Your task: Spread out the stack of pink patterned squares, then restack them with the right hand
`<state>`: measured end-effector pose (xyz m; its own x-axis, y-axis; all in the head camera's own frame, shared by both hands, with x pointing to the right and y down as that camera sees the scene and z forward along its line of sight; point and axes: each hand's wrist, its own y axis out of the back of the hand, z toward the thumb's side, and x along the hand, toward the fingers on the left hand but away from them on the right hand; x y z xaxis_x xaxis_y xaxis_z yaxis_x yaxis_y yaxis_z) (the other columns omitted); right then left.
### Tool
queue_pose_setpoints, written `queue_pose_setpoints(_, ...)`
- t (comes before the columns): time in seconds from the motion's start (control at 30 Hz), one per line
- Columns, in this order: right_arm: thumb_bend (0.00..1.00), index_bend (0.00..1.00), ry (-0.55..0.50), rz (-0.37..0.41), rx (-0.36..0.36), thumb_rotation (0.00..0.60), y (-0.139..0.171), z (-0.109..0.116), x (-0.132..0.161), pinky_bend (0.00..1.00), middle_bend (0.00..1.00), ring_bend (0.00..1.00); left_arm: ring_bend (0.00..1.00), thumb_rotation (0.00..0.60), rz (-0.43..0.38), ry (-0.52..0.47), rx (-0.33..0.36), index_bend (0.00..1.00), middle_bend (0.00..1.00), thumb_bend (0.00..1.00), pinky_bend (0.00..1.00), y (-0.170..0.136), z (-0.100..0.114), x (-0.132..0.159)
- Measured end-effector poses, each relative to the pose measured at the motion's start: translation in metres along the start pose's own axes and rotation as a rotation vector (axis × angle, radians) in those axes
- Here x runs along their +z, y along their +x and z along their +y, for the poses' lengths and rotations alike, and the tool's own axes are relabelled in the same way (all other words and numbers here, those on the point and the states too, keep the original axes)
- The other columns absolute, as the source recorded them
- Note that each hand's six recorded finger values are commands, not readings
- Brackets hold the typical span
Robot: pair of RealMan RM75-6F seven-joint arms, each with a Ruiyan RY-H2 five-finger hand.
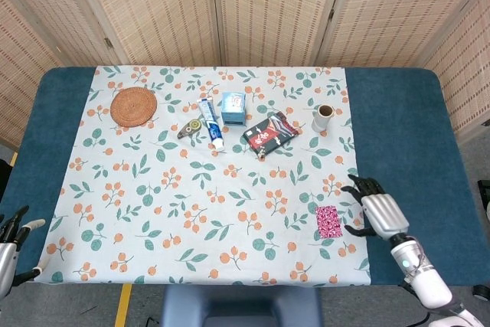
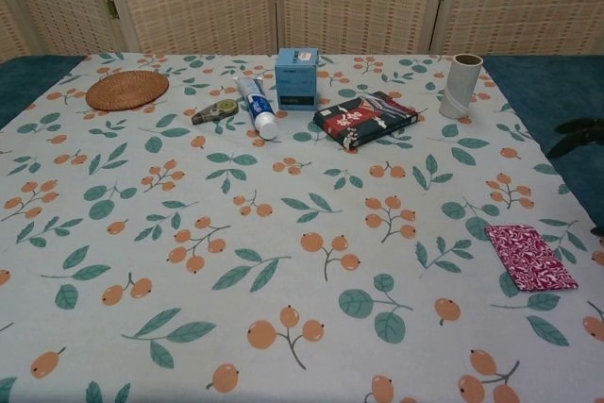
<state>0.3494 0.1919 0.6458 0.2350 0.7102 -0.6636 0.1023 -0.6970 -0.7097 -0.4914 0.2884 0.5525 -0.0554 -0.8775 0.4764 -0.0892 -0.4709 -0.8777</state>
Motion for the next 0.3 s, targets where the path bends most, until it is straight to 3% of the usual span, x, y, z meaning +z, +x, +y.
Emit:
queue_pose_setpoints(0.07,0.26,0.17,0.006,-0.010,-0.061,0.598,0.009,0.010,-0.004,0.00,0.09,0.00,0.17,0.600,0.002,-0.002,0.014,0.25,0.09,0.28,0.00,0.002,0.001,0.002)
queue_pose_setpoints(0.3,0.26,0.17,0.022,-0.070,-0.305,0.600,0.064,0.042,-0.024,0.00,0.10,0.00,0.17,0.600,-0.012,-0.017,0.072,0.23,0.09,0.28,0.00,0.009,0.007,0.011)
